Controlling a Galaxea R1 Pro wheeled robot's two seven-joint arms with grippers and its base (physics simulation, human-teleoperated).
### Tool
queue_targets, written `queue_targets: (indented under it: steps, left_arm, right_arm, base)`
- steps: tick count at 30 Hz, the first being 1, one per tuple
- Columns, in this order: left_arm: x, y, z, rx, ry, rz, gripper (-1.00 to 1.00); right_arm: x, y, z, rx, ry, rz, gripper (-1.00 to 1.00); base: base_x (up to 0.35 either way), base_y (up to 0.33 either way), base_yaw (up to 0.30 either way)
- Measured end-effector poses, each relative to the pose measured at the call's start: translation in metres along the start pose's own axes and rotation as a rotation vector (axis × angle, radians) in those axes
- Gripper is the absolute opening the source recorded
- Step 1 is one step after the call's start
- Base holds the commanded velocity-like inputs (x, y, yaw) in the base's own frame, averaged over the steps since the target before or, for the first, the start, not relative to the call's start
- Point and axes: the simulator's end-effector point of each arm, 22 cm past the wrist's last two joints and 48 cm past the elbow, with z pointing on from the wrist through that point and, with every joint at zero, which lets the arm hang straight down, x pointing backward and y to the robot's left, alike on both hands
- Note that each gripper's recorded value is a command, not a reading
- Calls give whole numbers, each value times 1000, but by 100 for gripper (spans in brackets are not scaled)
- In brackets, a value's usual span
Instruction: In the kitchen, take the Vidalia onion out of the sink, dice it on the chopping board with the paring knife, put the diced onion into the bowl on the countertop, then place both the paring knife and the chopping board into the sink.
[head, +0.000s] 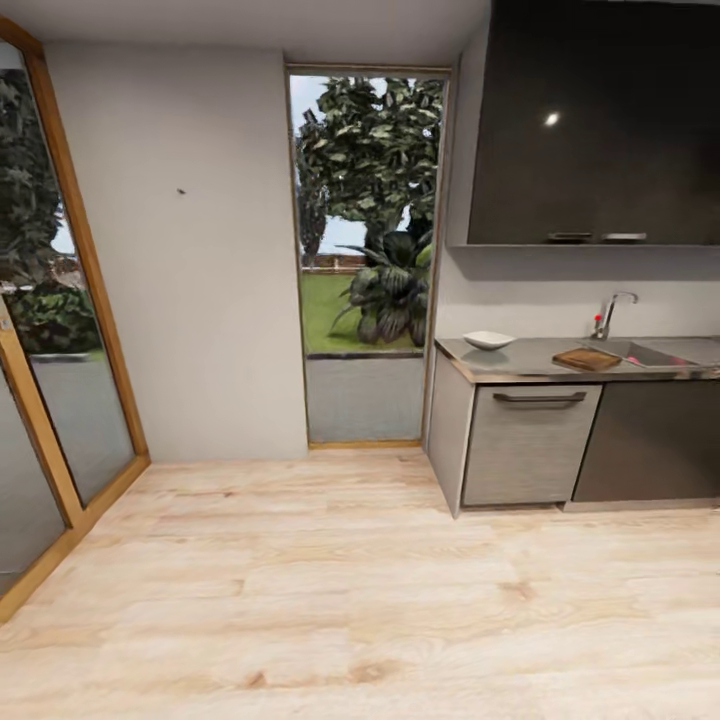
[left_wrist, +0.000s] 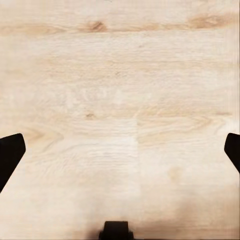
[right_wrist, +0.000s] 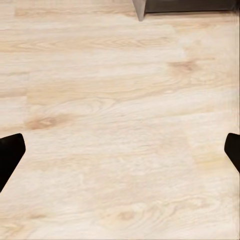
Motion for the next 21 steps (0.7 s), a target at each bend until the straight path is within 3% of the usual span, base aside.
queue_targets:
  steps: [21]
  left_arm:
    - [-5,0,0,0,-15,-1,100]
  right_arm:
    - [-9,-1,0,0,-21,2,100]
  base:
    - [276,118,-248]
